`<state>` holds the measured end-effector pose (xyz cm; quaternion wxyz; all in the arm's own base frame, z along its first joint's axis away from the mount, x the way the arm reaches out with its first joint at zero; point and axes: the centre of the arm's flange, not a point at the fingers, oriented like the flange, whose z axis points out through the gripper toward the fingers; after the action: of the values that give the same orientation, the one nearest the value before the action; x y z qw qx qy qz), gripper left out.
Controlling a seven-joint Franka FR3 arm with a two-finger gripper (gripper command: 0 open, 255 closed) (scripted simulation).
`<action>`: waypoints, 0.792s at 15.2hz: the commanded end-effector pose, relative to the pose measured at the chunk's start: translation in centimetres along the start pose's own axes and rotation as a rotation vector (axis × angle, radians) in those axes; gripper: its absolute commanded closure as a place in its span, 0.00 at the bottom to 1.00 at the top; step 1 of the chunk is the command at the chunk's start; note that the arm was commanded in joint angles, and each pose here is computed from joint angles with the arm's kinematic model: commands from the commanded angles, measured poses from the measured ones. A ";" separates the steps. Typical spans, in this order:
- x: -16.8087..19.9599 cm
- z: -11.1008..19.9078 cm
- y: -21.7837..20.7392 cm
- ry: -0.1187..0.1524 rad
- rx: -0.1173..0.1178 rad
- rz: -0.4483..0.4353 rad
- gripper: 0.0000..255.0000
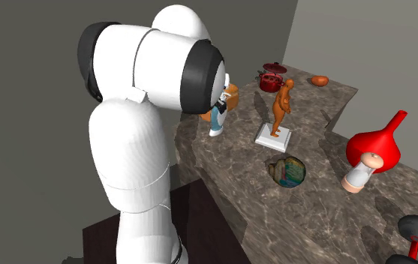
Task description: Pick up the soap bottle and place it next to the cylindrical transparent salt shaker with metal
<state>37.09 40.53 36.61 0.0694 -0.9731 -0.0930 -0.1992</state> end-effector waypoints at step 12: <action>2.7 -6.2 -0.7 -0.001 0.000 0.001 1.00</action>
<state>37.07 40.58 42.86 0.0691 -0.9731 -0.0927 -0.1991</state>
